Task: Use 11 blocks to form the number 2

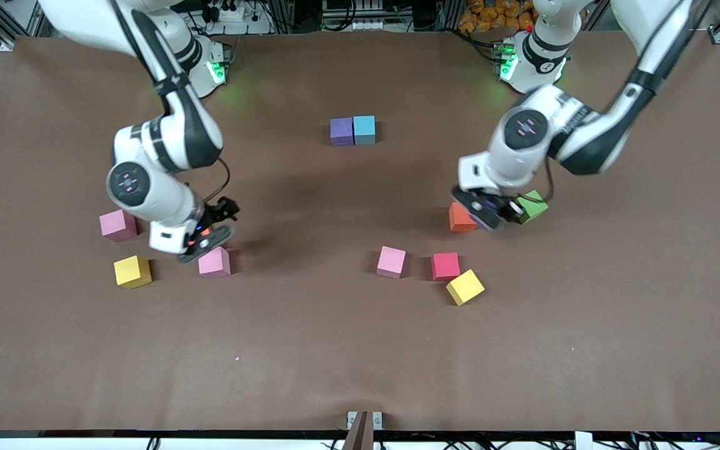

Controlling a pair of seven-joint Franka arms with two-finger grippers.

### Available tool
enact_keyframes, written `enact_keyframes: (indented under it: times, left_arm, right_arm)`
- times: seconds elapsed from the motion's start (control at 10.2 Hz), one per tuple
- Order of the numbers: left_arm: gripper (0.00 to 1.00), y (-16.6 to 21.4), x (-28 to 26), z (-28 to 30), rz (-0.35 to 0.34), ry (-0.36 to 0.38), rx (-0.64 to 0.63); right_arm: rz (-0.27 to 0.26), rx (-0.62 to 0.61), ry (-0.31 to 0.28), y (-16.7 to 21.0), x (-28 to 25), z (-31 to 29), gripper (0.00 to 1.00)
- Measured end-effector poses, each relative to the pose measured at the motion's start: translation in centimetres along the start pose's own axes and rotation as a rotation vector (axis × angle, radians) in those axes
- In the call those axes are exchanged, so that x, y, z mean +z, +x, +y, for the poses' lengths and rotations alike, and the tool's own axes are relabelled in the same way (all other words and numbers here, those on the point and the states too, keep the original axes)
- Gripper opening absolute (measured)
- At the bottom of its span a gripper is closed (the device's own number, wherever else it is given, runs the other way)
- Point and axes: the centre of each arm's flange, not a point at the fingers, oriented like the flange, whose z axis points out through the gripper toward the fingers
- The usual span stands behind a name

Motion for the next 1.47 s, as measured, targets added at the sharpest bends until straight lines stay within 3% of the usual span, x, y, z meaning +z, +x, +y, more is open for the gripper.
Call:
enact_keyframes:
  times: [0.29, 0.49, 0.78, 1.08, 1.47]
  left_arm:
    - [0.56, 1.4, -0.5, 8.9, -0.002, -0.023, 0.129]
    - [0.56, 2.0, 0.2, 16.0, -0.015, -0.051, 0.181]
    - [0.56, 1.7, 2.0, 25.2, -0.056, -0.056, 0.212]
    - [0.55, 0.9, 5.7, 29.6, -0.123, -0.017, 0.235]
    - [0.55, 0.6, 7.0, 31.4, -0.132, 0.006, 0.280]
  right_arm:
    - [0.068, 0.208, -0.025, 1.4, 2.2, 3.1, 1.00]
    - [0.080, 0.261, -0.029, 2.5, 3.2, 6.5, 1.00]
    - [0.072, 0.315, -0.025, 3.7, 4.5, 6.0, 1.00]
    - [0.055, 0.337, -0.034, 5.0, 6.0, 3.0, 1.00]
    - [0.036, 0.312, -0.080, 5.1, 7.4, 3.2, 1.00]
